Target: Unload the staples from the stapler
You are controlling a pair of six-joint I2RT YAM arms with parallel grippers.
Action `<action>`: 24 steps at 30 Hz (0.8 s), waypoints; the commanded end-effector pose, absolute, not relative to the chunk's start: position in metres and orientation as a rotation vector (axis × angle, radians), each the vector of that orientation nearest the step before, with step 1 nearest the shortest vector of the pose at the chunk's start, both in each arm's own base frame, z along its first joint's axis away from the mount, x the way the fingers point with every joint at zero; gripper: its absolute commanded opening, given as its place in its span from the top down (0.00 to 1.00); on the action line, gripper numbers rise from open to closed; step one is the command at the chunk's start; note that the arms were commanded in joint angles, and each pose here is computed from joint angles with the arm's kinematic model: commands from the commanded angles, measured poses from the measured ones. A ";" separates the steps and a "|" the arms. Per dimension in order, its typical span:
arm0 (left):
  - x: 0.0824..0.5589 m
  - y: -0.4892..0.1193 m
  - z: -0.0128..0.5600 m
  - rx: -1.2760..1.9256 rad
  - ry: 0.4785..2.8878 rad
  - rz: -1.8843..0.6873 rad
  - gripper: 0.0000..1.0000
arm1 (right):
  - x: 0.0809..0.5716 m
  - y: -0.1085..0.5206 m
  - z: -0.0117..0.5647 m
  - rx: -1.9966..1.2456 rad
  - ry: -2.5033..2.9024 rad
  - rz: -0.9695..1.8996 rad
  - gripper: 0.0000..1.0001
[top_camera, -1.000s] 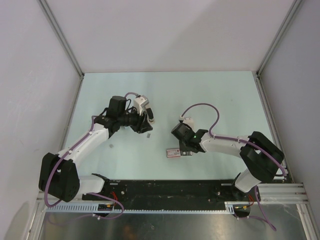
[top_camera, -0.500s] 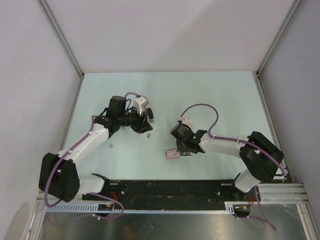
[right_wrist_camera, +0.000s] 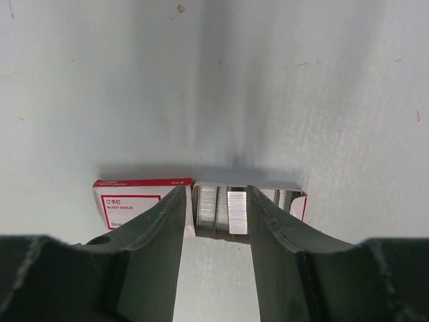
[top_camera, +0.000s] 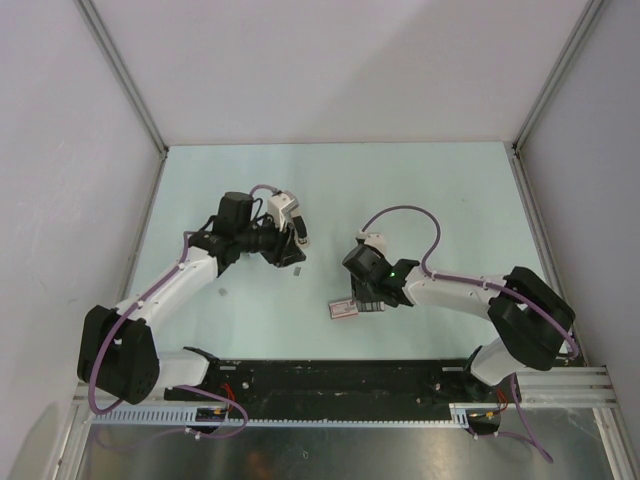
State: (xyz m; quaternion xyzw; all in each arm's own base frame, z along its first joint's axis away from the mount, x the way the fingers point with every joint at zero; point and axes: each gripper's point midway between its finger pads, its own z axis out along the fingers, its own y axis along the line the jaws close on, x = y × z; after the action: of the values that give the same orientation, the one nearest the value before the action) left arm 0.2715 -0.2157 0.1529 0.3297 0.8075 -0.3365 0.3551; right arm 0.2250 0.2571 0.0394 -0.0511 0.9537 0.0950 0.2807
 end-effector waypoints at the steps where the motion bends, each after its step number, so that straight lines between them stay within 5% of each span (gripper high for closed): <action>1: 0.264 -0.221 0.161 0.935 2.015 -0.892 0.56 | 0.227 0.260 0.051 -0.099 2.530 0.305 0.55; 11: 0.257 -0.227 0.155 1.000 1.999 -0.894 0.56 | 0.243 0.250 0.067 -0.055 2.483 0.321 0.61; 20: 0.239 -0.242 0.120 1.184 2.005 -0.832 0.56 | 0.268 0.245 0.057 -0.035 2.478 0.316 0.89; 24: 0.234 -0.240 0.098 1.296 1.996 -0.762 0.56 | 0.267 0.242 0.043 -0.042 2.508 0.273 0.93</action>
State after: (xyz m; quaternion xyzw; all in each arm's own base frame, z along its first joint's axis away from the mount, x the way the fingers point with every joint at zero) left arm 0.2359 -0.2438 0.1170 0.4266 0.7839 -0.3246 0.3132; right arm 0.2633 0.2398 0.0513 -0.0072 0.9460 0.1104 0.3047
